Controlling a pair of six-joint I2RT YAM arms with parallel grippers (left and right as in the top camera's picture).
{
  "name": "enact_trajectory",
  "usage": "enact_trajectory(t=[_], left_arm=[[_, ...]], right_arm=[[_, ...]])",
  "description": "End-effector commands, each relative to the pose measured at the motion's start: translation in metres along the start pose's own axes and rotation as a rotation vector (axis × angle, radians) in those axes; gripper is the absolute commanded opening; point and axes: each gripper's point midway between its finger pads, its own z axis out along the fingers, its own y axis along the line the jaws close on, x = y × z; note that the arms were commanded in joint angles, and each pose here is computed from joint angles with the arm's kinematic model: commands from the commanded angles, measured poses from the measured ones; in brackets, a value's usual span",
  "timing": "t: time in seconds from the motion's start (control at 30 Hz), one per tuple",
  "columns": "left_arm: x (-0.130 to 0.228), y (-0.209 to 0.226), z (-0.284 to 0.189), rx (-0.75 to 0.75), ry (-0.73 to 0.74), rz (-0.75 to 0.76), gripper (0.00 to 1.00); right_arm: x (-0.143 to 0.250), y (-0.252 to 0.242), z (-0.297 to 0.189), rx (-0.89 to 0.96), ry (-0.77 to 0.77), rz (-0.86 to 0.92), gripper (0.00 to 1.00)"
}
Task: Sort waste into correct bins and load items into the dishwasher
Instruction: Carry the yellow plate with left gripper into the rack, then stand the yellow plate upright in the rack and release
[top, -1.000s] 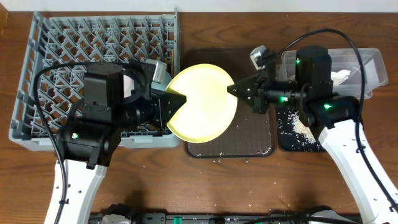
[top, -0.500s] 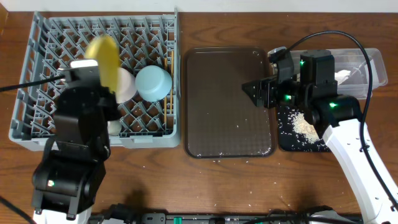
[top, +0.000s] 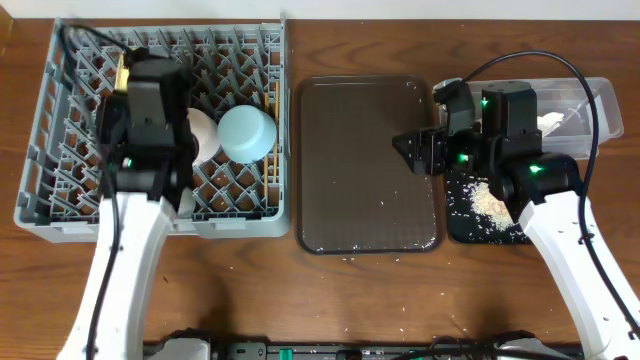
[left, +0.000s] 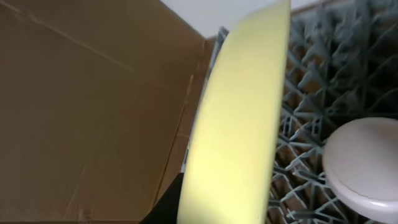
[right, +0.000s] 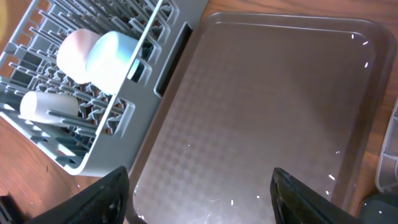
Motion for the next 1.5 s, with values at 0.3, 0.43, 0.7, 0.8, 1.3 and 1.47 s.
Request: enact_trajectory(t=[0.3, 0.43, 0.7, 0.8, 1.3, 1.47], left_arm=[[0.024, -0.05, 0.082, 0.143, 0.116, -0.021, 0.08], [0.031, -0.062, 0.092, 0.235, 0.125, -0.035, 0.08], [0.048, -0.056, 0.11, 0.222, 0.179, -0.049, 0.1], [0.051, -0.061, 0.113, 0.23, 0.189, -0.043, 0.24], [0.055, -0.042, 0.117, 0.112, 0.216, -0.031, 0.08], [0.047, -0.03, 0.114, 0.071, 0.187, -0.055, 0.07]], right_arm=[[0.002, 0.0, -0.005, 0.007, 0.006, 0.016, 0.71], [0.001, 0.0, -0.005, 0.007, 0.004, 0.015, 0.71], [0.001, 0.0, -0.005, 0.007, 0.004, 0.015, 0.71], [0.001, 0.0, -0.005, 0.007, 0.004, 0.015, 0.72], [0.002, 0.0, -0.005, 0.007, 0.007, 0.016, 0.72], [0.002, 0.0, -0.005, 0.007, 0.007, 0.016, 0.72]])
